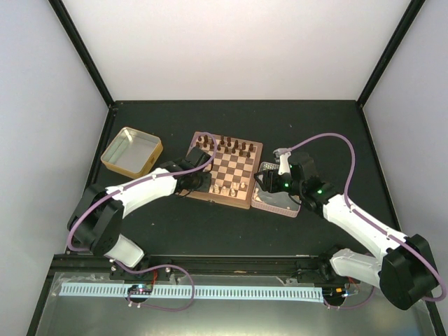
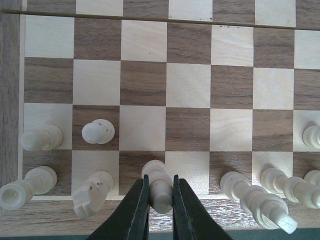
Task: Set up the chess pieces on the board
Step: Place the chess piece on the chessboard.
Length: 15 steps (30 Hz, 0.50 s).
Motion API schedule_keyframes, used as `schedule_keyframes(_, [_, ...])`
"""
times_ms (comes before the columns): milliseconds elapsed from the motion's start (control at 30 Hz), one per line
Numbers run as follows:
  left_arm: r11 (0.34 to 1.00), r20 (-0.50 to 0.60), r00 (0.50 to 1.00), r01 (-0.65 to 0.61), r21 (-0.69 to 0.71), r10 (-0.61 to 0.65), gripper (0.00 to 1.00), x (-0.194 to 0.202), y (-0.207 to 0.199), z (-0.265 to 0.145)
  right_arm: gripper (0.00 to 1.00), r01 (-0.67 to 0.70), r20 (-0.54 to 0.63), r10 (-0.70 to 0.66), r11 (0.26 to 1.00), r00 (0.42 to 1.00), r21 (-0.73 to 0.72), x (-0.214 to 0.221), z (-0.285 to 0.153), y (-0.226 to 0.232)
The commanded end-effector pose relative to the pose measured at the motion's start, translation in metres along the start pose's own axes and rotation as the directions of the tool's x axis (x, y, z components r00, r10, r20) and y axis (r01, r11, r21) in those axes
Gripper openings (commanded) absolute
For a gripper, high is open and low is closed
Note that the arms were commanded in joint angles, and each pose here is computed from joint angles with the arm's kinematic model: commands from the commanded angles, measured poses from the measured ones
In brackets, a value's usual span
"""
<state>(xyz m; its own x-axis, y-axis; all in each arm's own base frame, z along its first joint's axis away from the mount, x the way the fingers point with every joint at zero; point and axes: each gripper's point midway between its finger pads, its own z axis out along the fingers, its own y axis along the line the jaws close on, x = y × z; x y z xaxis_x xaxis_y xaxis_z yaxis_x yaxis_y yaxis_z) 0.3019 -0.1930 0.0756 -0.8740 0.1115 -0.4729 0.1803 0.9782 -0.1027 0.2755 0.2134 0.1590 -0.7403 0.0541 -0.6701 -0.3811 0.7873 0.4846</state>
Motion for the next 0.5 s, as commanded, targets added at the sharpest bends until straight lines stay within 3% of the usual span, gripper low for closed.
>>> schedule_keyframes(0, [0.999,0.000,1.000,-0.010,-0.033,0.010,0.11,-0.003,0.006,0.001,0.60,-0.002,0.011,0.002,1.000,1.000,0.001,-0.003,0.001,0.001])
schedule_keyframes(467, [0.999,-0.038,0.999,-0.006,-0.034,0.004,0.16,0.010,0.008,0.007,0.60,-0.008,0.002,0.008,1.000,1.000,-0.002,-0.001,0.003,0.001])
